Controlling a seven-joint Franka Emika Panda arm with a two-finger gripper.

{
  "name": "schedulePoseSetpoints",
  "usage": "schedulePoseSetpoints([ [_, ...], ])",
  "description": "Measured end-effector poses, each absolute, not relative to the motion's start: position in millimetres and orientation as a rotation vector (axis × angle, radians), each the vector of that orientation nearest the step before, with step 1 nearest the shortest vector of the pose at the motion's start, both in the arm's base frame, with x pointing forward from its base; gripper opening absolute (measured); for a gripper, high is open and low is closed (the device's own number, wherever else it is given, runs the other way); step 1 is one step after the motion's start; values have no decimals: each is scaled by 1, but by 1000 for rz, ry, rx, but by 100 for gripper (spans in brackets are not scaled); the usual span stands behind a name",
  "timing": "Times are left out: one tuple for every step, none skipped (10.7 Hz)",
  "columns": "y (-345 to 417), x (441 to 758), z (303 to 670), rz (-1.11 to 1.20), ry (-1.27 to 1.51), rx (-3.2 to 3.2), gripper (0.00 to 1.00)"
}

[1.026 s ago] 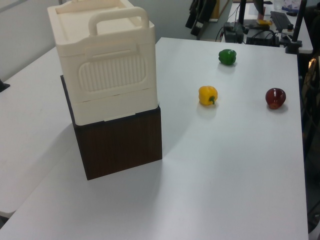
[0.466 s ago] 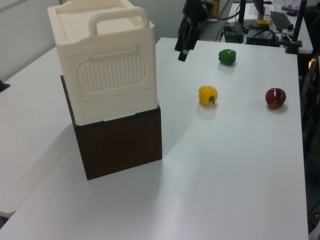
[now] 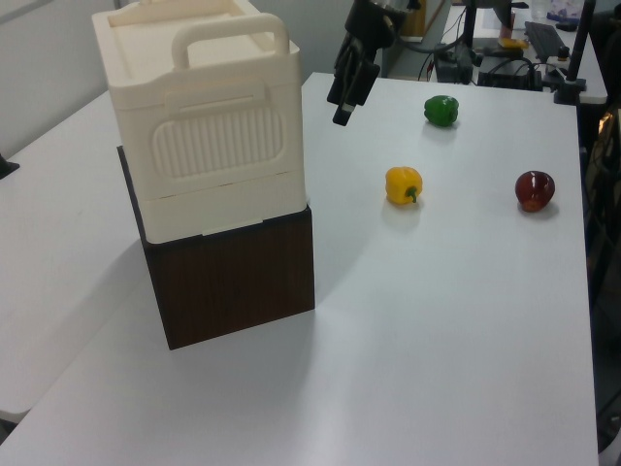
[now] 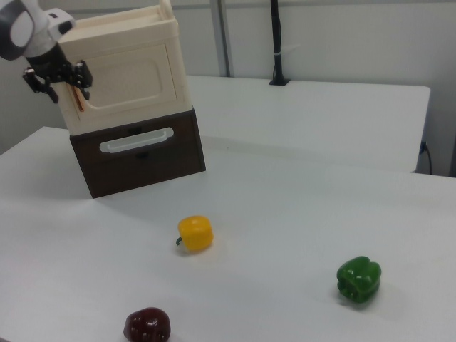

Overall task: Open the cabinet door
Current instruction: 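Move the gripper up to the cream cabinet door's edge, then grasp the edge of the cabinet door with the gripper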

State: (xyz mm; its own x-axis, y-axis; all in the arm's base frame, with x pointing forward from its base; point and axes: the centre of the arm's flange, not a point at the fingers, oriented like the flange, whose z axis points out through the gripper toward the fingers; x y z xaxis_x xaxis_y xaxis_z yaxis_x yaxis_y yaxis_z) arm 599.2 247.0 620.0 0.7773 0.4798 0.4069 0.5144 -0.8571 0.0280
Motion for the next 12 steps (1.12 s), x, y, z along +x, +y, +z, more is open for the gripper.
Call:
schedulePoseSetpoints([
  [255,596,620,-627,-820,-2885,81],
  [264,594,617,-623,-829,-2890,66],
  [268,597,613,-645,-831,-2890,59],
  [269,603,607,-680,-837,-2893,58],
  [270,609,601,-706,-845,-2901,58],
  [271,612,597,-723,-848,-2902,58],
  [272,614,596,-732,-848,-2900,58],
  [273,615,595,-743,-842,-2896,58],
  [274,618,593,-759,-830,-2891,55],
  [275,619,590,-763,-834,-2892,54],
  [278,620,587,-768,-844,-2893,47],
  [279,620,587,-773,-848,-2892,41],
])
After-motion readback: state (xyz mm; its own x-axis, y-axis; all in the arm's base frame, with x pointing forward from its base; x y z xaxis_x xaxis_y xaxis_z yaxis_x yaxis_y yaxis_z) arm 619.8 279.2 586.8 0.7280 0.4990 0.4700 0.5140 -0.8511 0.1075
